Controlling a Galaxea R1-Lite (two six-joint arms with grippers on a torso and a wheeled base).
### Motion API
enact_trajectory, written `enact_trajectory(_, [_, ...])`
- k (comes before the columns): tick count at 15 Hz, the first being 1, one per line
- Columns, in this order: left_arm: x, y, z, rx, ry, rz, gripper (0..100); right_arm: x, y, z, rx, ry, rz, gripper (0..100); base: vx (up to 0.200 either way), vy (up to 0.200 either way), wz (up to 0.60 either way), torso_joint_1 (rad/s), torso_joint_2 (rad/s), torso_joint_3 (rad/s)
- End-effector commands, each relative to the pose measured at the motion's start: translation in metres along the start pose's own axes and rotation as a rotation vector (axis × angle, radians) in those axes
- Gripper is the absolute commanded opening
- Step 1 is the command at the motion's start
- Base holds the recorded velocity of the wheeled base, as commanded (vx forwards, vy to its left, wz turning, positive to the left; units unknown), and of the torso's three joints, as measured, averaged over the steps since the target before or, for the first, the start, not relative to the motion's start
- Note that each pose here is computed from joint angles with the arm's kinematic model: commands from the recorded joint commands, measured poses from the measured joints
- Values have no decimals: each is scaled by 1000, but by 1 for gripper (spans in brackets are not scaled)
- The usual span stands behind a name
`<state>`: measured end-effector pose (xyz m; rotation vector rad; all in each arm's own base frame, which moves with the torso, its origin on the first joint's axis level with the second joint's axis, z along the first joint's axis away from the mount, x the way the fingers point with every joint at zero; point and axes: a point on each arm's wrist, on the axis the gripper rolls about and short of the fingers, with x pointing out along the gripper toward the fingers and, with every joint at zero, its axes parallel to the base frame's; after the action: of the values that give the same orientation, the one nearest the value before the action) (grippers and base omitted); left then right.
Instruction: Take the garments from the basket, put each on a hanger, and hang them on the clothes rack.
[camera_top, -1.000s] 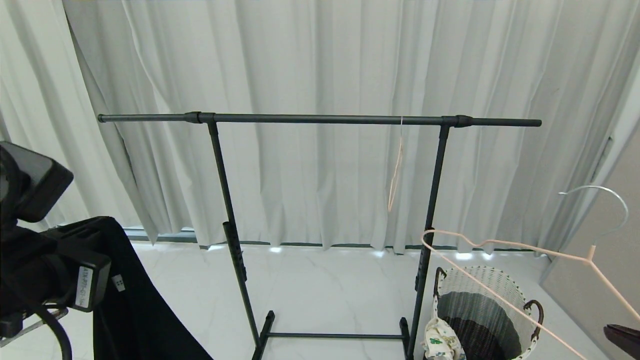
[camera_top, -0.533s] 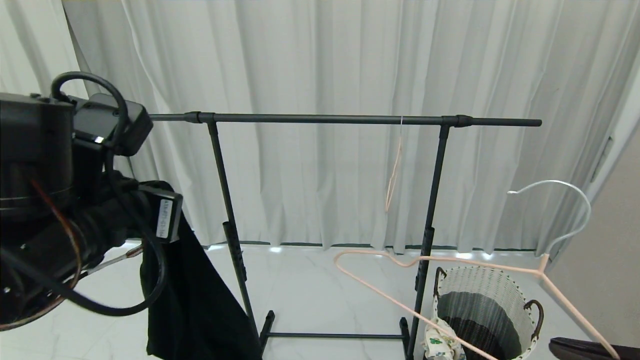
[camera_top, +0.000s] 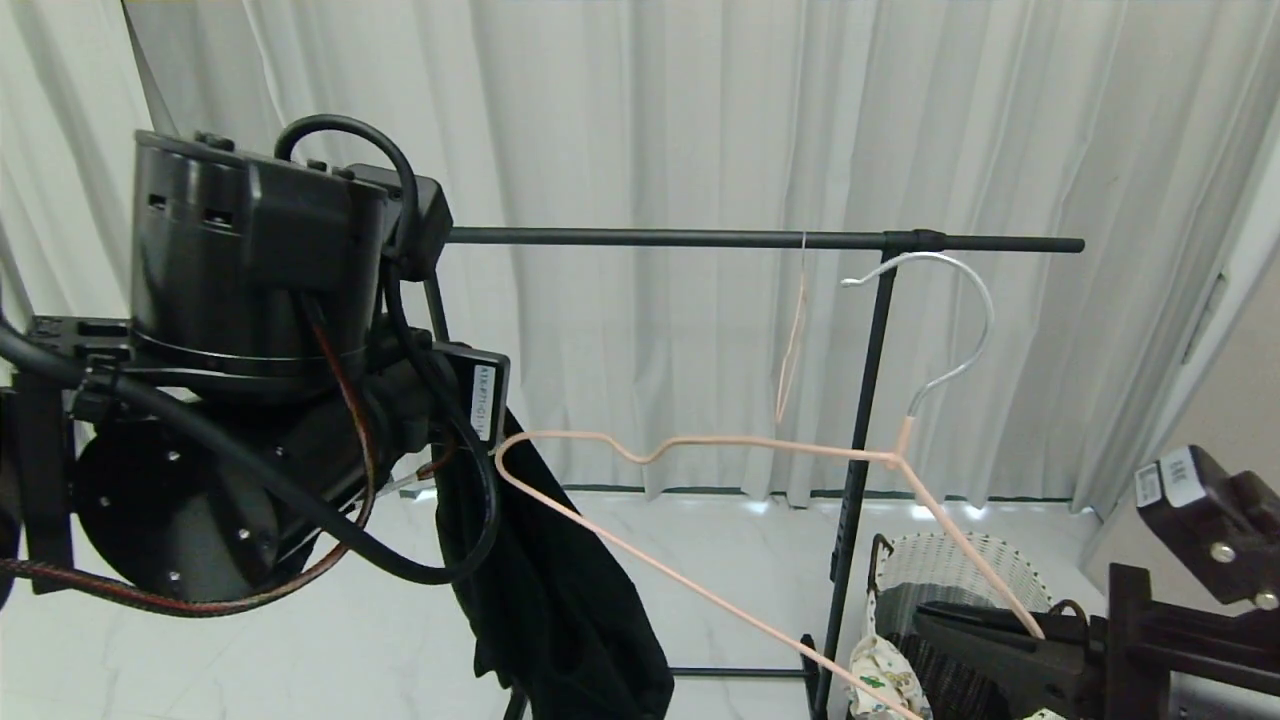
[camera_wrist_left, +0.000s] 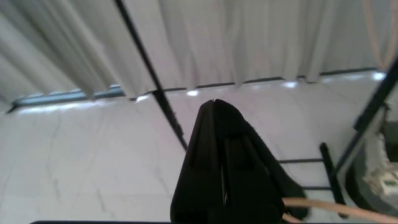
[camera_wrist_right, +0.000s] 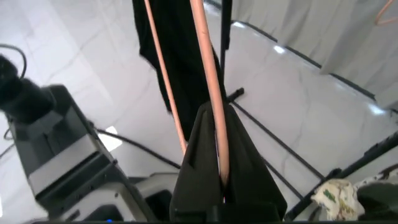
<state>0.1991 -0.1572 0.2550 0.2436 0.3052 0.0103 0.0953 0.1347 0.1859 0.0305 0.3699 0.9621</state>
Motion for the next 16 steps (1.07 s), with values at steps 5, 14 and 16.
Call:
enact_trajectory(5, [-4, -19, 2, -2, -10, -35, 0, 23, -2, -5, 31, 52, -78, 0, 0, 0, 0, 0, 0, 0])
enact_trajectory(14, [-16, -28, 3, 4, -30, -66, 0, 68, 12, 7, 40, -15, -90, 0, 0, 0, 0, 0, 0, 0])
enact_trajectory(16, [-21, -32, 7, -1, -46, -90, 0, 83, 21, 4, 54, -14, -60, 0, 0, 0, 0, 0, 0, 0])
